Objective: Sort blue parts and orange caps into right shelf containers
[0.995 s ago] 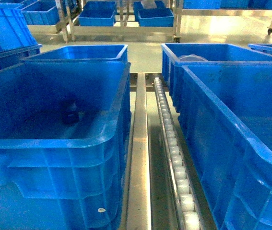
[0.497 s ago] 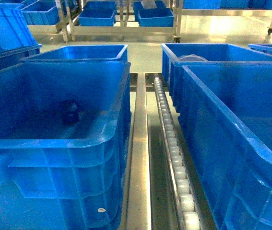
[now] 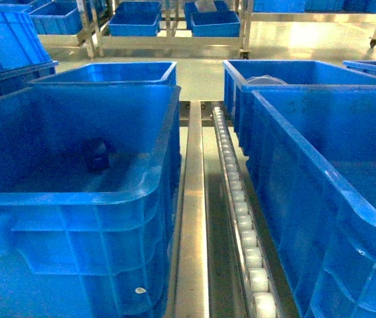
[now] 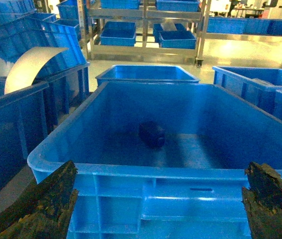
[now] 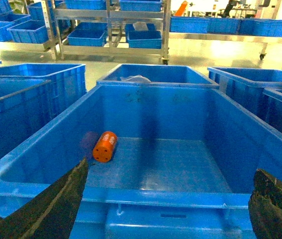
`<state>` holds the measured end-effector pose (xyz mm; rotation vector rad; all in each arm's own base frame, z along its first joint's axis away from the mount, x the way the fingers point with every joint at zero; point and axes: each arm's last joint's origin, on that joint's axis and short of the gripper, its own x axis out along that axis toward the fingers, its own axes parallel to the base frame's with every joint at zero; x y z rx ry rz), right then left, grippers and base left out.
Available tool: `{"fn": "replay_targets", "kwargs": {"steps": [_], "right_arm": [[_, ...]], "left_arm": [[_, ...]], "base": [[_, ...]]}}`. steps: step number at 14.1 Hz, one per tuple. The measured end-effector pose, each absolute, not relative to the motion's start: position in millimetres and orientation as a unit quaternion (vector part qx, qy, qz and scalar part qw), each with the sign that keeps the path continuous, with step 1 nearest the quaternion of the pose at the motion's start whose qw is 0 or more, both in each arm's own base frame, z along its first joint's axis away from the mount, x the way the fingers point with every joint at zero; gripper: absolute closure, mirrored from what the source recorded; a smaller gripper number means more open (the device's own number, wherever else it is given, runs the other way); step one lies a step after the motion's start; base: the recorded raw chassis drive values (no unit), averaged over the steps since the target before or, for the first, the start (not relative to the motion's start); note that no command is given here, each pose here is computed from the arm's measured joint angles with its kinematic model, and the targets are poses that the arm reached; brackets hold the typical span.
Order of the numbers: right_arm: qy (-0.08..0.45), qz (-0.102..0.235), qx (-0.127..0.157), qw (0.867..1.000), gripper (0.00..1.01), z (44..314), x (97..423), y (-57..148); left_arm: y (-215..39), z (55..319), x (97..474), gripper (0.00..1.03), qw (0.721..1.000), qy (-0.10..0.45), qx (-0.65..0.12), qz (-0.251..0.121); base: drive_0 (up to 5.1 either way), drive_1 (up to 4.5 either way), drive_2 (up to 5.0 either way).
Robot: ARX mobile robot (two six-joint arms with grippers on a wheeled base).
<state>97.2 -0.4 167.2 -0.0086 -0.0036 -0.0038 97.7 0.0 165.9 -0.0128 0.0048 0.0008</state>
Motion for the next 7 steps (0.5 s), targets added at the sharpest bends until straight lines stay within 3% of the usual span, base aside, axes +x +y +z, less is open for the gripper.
{"fn": "replay_targets", "kwargs": {"steps": [7], "right_arm": [[-0.002,-0.002,-0.004,1.000,0.03,167.2,97.2,-0.4]], "left_arm": [[0.0,165.9,97.7,0.05,1.000,0.002,-0.007,0.000]], "base": [[0.0,0.00,0.0]]}}
